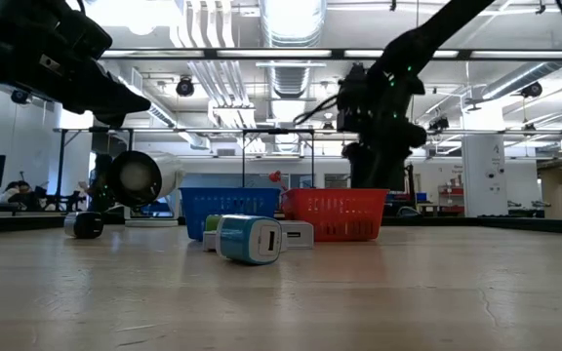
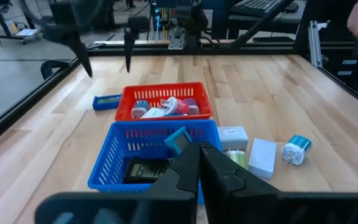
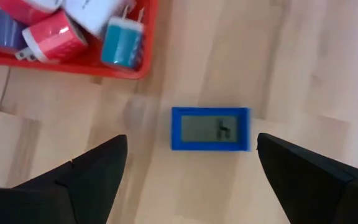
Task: Pick & Place Office items
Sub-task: Put the blue digital timer into the blue bin
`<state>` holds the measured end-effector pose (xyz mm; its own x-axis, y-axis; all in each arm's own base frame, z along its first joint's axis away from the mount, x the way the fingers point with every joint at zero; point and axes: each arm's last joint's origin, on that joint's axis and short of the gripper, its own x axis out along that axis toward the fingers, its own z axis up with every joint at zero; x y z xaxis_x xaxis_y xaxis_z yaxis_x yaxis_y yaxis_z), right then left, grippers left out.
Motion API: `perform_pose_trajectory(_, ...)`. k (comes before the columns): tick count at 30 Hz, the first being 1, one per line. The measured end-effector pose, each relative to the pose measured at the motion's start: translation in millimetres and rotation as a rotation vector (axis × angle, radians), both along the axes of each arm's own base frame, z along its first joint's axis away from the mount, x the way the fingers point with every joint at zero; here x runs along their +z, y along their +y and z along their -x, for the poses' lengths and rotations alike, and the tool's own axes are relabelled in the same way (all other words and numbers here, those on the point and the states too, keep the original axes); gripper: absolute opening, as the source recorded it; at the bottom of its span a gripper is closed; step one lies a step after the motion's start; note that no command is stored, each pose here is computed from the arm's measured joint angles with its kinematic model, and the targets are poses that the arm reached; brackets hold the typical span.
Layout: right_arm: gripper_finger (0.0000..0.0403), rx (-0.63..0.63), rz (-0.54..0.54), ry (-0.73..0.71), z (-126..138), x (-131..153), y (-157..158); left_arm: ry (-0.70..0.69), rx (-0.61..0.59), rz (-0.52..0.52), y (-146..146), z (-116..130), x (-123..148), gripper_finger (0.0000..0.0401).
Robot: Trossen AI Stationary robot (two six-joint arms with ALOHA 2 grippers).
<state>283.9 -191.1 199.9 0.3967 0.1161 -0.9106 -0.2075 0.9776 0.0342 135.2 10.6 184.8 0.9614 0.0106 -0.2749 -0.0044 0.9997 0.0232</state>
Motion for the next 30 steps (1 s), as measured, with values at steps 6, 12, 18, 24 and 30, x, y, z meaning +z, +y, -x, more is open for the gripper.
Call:
perform_pose_trajectory(6,0.0354,0.012,-0.039,0.03,-9,-25,-4,0.001,0.0,0.0,0,0,0,0.0017)
perform_pose_trajectory(12,0.0354,-0.003,-0.017,0.006,-16,-28,-10,0.017,0.0,0.002,0,1,-5,0.0018)
perform_pose_trajectory(18,0.0354,0.015,-0.003,0.01,-16,-29,-12,0.028,0.0,0.002,0,2,-10,0.0016)
perform_pose_trajectory(24,0.0354,0.013,-0.023,0.064,-20,-50,-14,0.031,0.001,0.003,0,2,-11,0.0018)
perform_pose_trajectory(30,0.0354,-0.001,-0.047,0.107,-27,-71,-20,0.031,0.0,0.003,0,2,-11,0.0018)
